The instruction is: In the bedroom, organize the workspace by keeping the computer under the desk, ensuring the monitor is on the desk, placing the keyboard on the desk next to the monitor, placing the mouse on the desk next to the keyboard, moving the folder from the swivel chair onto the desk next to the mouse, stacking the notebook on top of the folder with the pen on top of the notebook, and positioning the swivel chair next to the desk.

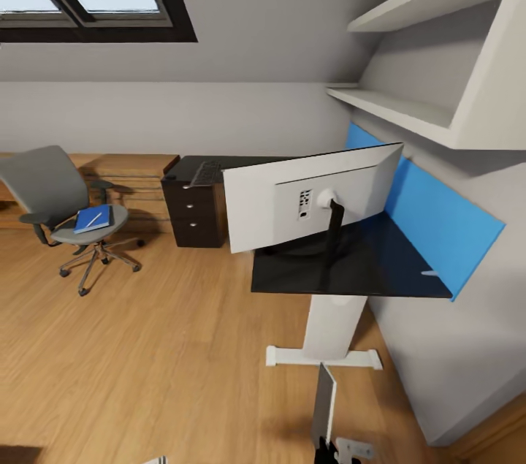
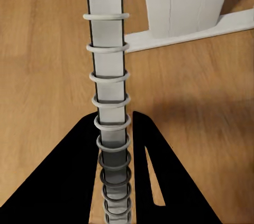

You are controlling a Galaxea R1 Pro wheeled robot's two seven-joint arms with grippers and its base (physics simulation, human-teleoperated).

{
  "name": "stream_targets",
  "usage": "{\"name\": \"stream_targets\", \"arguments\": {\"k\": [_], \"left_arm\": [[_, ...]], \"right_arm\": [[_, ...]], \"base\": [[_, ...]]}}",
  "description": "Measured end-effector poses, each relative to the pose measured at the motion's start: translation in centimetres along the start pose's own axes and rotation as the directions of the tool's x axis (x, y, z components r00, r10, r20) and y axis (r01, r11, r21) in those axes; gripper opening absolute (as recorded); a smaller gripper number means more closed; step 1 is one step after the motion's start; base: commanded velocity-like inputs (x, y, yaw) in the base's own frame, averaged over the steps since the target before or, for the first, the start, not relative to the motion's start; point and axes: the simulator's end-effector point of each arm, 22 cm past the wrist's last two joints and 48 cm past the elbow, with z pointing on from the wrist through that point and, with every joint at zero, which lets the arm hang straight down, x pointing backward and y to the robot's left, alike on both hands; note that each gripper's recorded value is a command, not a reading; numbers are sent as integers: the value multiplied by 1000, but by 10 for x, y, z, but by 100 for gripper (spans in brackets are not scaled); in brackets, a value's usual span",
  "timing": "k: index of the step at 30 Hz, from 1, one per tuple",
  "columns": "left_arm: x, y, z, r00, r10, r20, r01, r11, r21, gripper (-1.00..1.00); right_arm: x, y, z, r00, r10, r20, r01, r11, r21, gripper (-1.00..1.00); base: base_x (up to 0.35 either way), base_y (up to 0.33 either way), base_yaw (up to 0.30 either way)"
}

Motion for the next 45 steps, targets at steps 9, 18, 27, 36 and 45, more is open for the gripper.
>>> {"name": "stream_targets", "arguments": {"k": [9,18,27,36,45], "left_arm": [[30,0,-1,998,22,-61,-21,1000,2,100],[40,1,-1,995,60,-74,-60,998,1,100],[40,1,-1,996,59,-73,-59,998,1,100],[41,1,-1,995,58,-75,-58,998,2,100],[41,1,-1,995,58,-76,-59,998,2,100]], "right_arm": [[-8,0,-4,998,-6,62,6,1000,0,-100],[2,24,-7,999,-28,45,30,999,-41,-100],[6,27,-9,999,-35,36,36,998,-47,-100],[7,30,-9,998,-56,35,58,996,-61,-100],[8,32,-9,997,-69,36,71,995,-69,-100]], "base": [[162,315,0],[207,302,-54],[171,308,-60],[117,316,-2],[96,318,0]]}}
